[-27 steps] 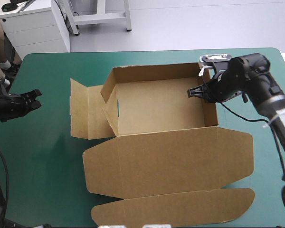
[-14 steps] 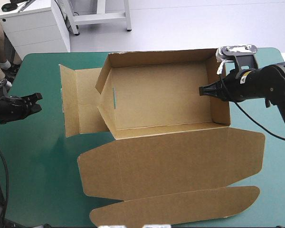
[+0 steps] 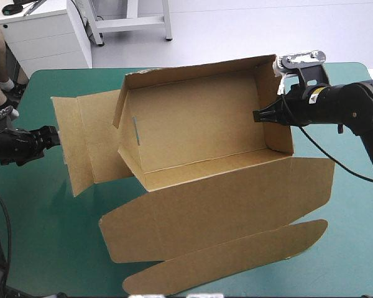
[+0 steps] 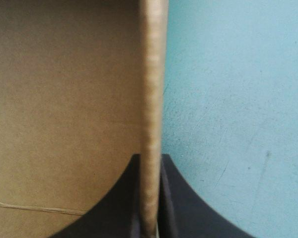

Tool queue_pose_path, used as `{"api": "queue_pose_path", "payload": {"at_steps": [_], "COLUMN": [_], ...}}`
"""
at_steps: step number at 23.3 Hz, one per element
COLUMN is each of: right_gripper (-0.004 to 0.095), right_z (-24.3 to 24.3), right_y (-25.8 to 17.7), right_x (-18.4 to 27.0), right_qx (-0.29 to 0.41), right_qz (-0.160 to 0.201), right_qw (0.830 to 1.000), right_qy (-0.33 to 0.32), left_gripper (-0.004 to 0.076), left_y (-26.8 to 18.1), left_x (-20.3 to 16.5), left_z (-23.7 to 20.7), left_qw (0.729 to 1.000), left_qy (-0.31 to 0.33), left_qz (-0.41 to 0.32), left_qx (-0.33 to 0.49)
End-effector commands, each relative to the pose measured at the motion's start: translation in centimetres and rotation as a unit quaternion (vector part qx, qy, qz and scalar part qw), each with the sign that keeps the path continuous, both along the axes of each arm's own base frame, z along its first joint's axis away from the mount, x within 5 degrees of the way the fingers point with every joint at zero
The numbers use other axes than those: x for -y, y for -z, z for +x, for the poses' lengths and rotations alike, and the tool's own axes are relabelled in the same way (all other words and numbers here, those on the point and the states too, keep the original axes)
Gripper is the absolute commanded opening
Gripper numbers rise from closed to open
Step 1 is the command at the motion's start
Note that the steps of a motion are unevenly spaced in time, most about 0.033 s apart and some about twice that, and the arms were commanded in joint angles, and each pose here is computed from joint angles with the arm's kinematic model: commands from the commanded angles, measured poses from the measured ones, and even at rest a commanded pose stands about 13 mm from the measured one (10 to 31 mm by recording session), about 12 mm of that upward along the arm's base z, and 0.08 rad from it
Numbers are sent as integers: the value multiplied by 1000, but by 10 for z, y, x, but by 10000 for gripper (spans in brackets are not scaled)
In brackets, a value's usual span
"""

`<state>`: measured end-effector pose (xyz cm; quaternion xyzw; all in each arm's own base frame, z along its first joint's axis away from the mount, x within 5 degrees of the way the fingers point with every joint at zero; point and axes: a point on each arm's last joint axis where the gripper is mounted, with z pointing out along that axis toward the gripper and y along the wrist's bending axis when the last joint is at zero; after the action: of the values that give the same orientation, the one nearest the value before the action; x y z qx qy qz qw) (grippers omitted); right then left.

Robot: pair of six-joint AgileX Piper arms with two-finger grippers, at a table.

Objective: Fold the box

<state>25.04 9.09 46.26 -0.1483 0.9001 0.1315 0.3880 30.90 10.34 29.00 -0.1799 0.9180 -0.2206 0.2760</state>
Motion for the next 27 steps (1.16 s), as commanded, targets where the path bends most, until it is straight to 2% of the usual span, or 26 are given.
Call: {"api": "queue_pose_path", "payload": {"at_steps": [1, 9, 14, 17, 20, 24, 27], "right_gripper": [-5, -5, -5, -20, -20, -20, -20], "right_z": [-8, -3, 27, 40, 54, 58, 58], "right_y": [-24, -25, 0, 9, 19, 22, 22], "right_x": [0, -1, -10, -6, 9, 15, 15], "right_qx": [64, 75, 29, 16, 0, -7, -7], "right_qz": [38, 54, 52, 52, 47, 38, 38], "right_qw": [997, 996, 998, 998, 997, 997, 997], "right_qy": [0, 8, 16, 29, 59, 66, 66], "left_gripper": [588, 582, 554, 552, 552, 552, 552], "left_y": [-22, -22, -26, -30, -43, -68, -76], "left_x": [13, 67, 123, 134, 147, 160, 166], "left_z": [-3, 3, 6, 5, 3, -2, -3], "left_qw": [999, 992, 975, 968, 945, 895, 885], "left_qy": [12, 114, 210, 233, 270, 309, 314], "left_qz": [-18, -45, -60, -84, -161, -279, -295], "left_qx": [29, 9, 29, 44, 89, 159, 176]}}
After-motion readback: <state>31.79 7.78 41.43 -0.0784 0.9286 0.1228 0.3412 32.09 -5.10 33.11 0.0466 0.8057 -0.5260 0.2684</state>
